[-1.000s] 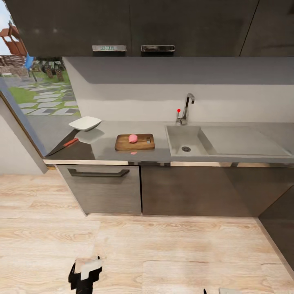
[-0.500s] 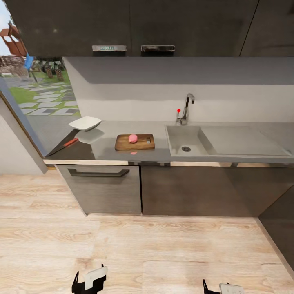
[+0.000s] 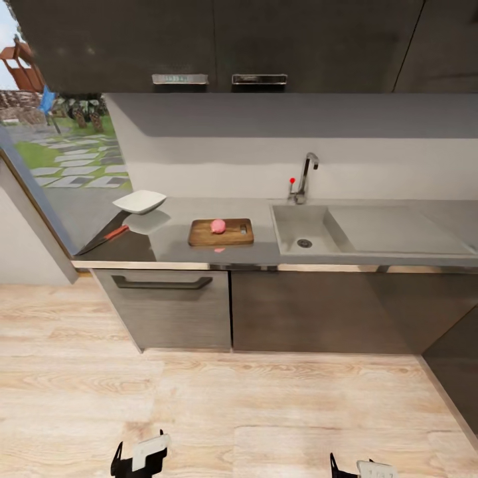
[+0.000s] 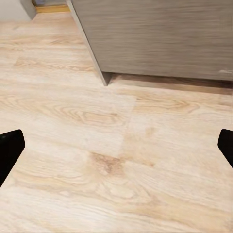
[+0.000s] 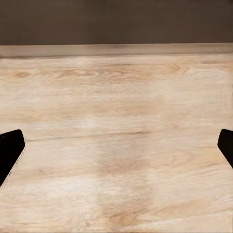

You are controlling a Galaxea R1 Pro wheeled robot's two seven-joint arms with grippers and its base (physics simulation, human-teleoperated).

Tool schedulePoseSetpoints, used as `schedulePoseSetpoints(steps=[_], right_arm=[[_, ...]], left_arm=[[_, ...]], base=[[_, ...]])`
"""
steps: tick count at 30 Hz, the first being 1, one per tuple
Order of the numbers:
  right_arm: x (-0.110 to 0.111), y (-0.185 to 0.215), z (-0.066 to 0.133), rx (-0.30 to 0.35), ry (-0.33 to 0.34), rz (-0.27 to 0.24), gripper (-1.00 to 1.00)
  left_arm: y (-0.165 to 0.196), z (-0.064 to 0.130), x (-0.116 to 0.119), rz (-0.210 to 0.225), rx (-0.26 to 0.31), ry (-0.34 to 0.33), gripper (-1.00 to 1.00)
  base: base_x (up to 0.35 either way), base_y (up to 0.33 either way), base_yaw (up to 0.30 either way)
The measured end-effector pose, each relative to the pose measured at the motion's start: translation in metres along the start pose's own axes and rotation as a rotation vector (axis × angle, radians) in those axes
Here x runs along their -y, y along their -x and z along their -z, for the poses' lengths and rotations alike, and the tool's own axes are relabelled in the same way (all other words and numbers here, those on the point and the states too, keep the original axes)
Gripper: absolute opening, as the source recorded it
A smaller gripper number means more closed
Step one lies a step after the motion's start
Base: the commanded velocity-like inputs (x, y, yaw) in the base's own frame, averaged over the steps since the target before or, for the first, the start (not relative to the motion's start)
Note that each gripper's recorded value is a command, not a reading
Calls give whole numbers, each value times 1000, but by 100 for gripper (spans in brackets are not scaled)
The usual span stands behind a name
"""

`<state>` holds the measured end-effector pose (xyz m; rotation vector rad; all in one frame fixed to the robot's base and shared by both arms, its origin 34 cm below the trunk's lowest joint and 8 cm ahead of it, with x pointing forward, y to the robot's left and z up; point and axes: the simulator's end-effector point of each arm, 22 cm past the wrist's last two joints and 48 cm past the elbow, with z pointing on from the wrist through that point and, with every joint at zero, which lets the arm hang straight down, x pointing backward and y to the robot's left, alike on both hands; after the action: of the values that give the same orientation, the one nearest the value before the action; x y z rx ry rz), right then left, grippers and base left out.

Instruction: In the kitchen, take the Vidalia onion out of the sink, dice it on the chopping board with the paring knife, put the diced onion into the bowl on the countertop, then place both the paring knife and the chopping board into the sink.

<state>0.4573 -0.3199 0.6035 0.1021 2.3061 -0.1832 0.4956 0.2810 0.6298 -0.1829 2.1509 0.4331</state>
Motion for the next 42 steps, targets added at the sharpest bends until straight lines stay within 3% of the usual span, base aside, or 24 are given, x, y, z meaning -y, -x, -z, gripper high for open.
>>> schedulePoseSetpoints(steps=[11, 42], right_arm=[[-1, 7, 0, 15, 2, -2, 100], [-2, 28, 0, 63, 4, -9, 100]], left_arm=[[5, -2, 0, -3, 6, -12, 100], [28, -4, -2, 13, 52, -9, 100]], base=[[86, 220, 0], [1, 14, 0]])
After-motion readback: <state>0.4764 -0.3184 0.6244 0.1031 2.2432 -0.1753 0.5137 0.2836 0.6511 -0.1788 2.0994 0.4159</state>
